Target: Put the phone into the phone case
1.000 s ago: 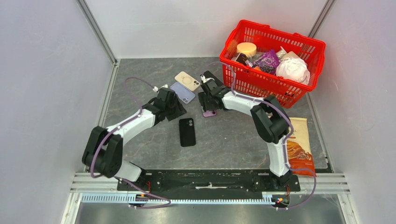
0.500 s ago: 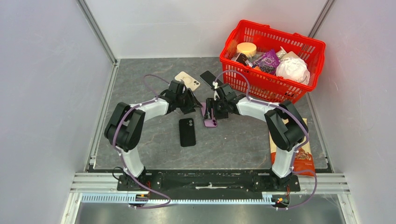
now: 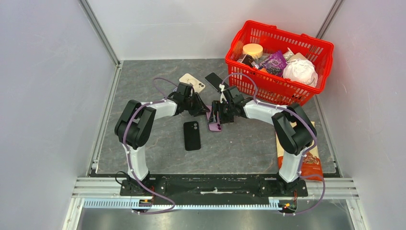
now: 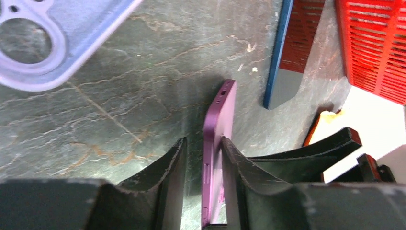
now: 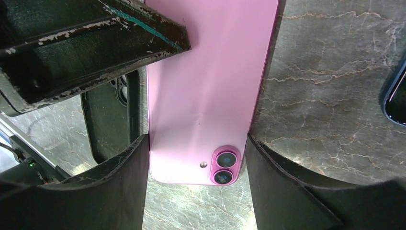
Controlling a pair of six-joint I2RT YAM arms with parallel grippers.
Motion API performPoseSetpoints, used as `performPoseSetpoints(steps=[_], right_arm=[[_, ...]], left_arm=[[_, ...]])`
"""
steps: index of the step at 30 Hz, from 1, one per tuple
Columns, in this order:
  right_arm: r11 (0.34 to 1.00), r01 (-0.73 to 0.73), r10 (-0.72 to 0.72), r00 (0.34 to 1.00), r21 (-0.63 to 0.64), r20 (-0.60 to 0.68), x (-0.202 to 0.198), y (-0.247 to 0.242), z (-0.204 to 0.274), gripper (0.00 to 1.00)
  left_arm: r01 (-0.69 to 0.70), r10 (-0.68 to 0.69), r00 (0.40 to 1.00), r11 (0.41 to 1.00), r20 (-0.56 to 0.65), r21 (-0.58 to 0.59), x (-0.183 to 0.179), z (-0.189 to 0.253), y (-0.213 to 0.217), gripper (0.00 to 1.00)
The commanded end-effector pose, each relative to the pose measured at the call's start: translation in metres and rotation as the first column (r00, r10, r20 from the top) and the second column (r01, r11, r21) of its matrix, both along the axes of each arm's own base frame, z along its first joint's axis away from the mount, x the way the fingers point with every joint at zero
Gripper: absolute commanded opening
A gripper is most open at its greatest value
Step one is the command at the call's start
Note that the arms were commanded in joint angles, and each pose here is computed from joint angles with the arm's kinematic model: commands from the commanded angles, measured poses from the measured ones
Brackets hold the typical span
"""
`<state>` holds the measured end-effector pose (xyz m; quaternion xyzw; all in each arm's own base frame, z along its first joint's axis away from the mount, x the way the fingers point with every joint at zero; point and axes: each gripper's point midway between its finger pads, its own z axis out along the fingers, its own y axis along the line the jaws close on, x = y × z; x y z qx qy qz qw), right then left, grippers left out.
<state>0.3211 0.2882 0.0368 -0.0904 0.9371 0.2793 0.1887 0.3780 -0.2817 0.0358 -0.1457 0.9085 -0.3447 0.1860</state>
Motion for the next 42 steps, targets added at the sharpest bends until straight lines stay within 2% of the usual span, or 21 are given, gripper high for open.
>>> performPoseSetpoints(steps=[1,3,6,10,13,17,21,30,33,42], right_arm=[[1.0,0.003,-0.004,1.0,0.018,0.006,0.001,0.002,0.007,0.63],[1.0,0.018,-0.018,1.0,-0.001,0.018,0.004,-0.002,0.01,0.71],[0.999,0.039,-0.038,0.998,-0.027,0.043,0.006,-0.007,0.014,0.8],[0.994,0.062,-0.052,0.993,-0.085,0.108,0.003,-0.011,0.019,0.87],[0.988,0.073,-0.046,0.981,-0.138,0.191,-0.002,-0.008,0.024,0.88],[0.967,0.113,-0.034,0.945,-0.229,0.325,-0.006,-0.004,0.029,0.84],[0.946,0.124,0.029,0.887,-0.299,0.462,-0.018,0.01,0.036,0.83],[0.889,0.225,0.129,0.712,-0.399,0.69,-0.023,0.011,0.048,0.77],[0.867,0.261,0.159,0.663,-0.424,0.732,-0.02,0.005,0.051,0.74],[0.85,0.263,0.236,0.584,-0.456,0.777,-0.022,0.017,0.057,0.62]], left_arm=[[0.016,-0.016,1.0,1.0,-0.007,-0.015,0.003,0.003,-0.013,0.3],[0.02,-0.02,1.0,1.0,-0.013,0.005,-0.001,0.003,-0.013,0.17],[0.014,-0.014,1.0,0.999,-0.007,0.039,-0.005,0.006,-0.01,0.03],[-0.013,0.014,1.0,0.997,-0.005,0.075,-0.008,0.009,-0.001,0.02],[-0.031,0.033,0.999,0.993,-0.023,0.11,-0.012,0.006,0.006,0.02],[-0.062,0.072,0.995,0.987,-0.064,0.147,-0.018,0.004,0.014,0.02],[-0.078,0.089,0.993,0.989,-0.083,0.127,-0.02,0.01,0.012,0.02],[-0.03,0.04,0.993,0.996,-0.114,0.087,-0.023,0.03,0.004,0.02],[-0.006,0.014,0.991,0.998,-0.13,0.061,-0.024,0.037,0.003,0.02],[0.051,-0.058,0.986,0.998,-0.159,-0.045,-0.038,0.061,-0.003,0.02]])
